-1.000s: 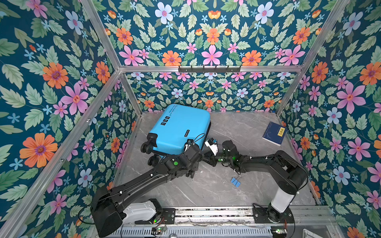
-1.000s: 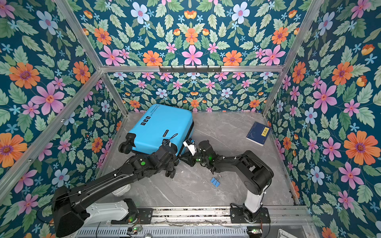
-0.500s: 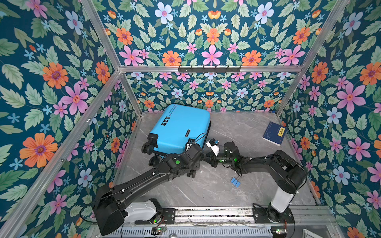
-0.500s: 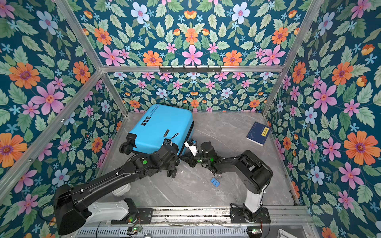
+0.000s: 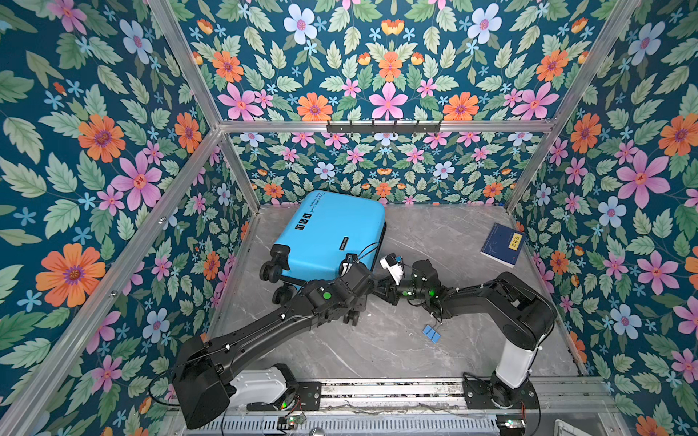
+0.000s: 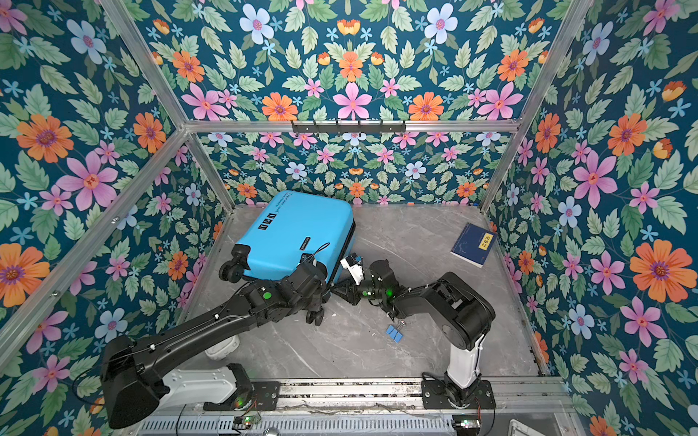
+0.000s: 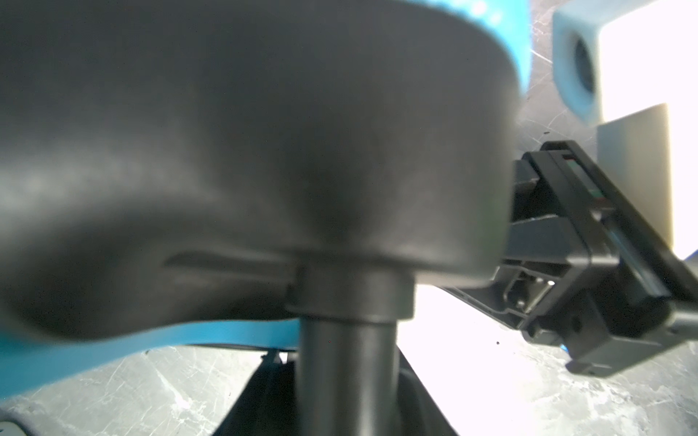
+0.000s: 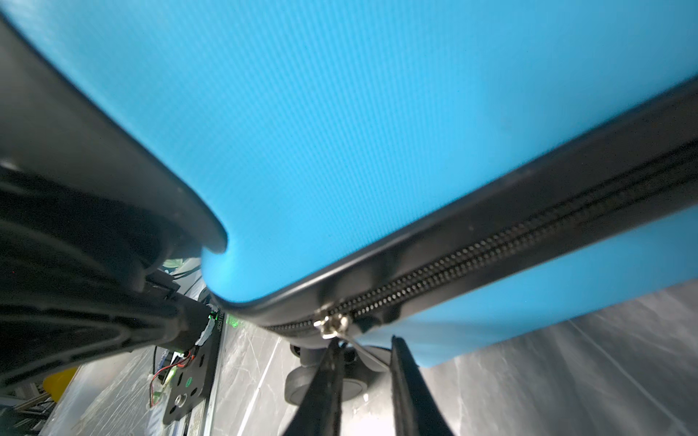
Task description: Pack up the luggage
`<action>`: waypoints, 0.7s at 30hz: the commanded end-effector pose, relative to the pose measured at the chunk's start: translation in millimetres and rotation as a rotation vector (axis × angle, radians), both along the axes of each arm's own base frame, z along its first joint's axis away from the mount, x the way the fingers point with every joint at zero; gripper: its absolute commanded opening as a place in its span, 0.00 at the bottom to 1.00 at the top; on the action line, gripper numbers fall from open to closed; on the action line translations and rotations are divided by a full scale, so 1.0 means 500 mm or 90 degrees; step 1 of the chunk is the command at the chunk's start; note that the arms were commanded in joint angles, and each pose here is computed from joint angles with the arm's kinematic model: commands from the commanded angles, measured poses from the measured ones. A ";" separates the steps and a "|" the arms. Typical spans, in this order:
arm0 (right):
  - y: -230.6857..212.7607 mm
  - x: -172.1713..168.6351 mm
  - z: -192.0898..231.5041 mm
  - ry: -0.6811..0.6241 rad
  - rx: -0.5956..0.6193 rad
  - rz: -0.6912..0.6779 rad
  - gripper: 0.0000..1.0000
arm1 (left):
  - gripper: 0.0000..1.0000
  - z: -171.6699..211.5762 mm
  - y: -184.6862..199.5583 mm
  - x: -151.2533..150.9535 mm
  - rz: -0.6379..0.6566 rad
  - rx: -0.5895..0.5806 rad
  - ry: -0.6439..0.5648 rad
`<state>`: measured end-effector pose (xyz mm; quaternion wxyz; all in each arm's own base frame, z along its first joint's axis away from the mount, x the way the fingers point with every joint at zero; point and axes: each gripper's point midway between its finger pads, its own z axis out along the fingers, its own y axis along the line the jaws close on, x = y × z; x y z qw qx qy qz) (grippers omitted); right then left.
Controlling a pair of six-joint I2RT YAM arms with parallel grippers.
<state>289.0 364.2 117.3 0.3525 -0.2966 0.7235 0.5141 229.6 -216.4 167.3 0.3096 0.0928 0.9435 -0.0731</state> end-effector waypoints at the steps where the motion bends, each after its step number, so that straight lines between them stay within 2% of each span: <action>1: 0.009 -0.006 0.027 -0.020 0.037 0.018 0.36 | 0.00 0.045 -0.041 0.030 -0.001 -0.067 -0.053; 7: -0.001 -0.002 0.032 -0.015 0.065 0.021 0.38 | 0.00 0.043 -0.039 0.030 0.003 -0.063 -0.052; 21: -0.003 -0.005 0.032 -0.005 0.092 0.037 0.26 | 0.00 0.045 -0.041 0.033 0.008 -0.063 -0.050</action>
